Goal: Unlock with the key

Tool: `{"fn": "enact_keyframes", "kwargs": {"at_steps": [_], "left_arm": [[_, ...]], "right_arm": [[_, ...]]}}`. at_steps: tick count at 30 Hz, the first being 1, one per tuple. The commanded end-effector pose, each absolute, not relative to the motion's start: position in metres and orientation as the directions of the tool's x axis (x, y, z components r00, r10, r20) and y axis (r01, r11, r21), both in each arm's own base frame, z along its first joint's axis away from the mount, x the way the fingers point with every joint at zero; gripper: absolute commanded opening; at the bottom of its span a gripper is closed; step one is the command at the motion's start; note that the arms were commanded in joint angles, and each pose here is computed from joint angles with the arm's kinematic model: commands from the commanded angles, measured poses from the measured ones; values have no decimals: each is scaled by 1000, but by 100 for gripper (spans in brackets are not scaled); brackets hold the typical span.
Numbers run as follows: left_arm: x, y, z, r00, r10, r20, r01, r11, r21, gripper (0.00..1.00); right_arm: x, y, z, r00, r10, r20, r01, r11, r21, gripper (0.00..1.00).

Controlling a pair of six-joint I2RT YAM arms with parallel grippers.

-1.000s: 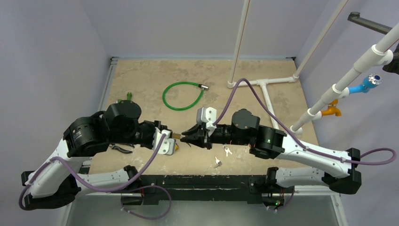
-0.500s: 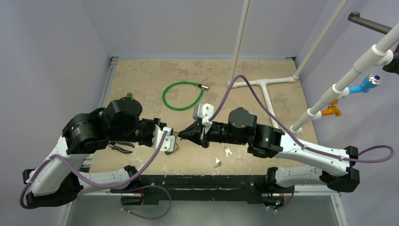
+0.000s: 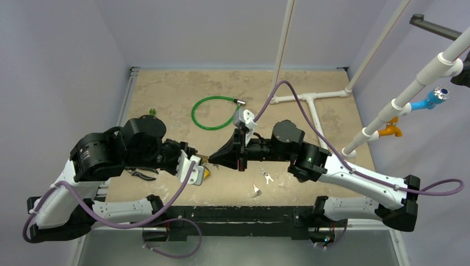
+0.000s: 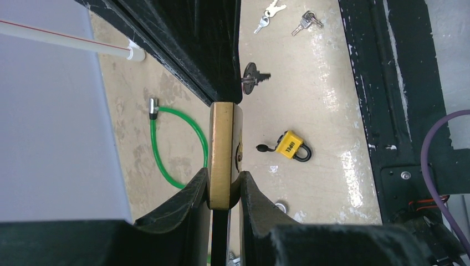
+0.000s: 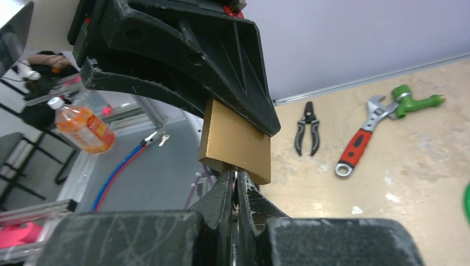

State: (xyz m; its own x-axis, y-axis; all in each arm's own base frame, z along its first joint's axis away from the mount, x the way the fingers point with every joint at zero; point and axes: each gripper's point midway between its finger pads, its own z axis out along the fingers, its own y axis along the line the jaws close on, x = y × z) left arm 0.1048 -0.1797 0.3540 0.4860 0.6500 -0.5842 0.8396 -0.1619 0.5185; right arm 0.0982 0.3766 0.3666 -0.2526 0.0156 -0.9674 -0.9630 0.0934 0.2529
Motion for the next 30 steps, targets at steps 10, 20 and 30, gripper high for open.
{"fn": "enact_keyframes", "kwargs": {"at_steps": [10, 20, 30], "left_arm": [[102, -201, 428, 678, 430, -596, 691, -99, 716, 0], [102, -206, 443, 797, 362, -484, 546, -88, 833, 0], [98, -223, 439, 925, 287, -248, 296, -138, 945, 0]], "right_arm": [[94, 370, 330, -509, -105, -854, -860, 26, 509, 0], [84, 380, 329, -651, -75, -756, -750, -96, 655, 0], [83, 383, 345, -737, -62, -674, -651, -204, 731, 0]]}}
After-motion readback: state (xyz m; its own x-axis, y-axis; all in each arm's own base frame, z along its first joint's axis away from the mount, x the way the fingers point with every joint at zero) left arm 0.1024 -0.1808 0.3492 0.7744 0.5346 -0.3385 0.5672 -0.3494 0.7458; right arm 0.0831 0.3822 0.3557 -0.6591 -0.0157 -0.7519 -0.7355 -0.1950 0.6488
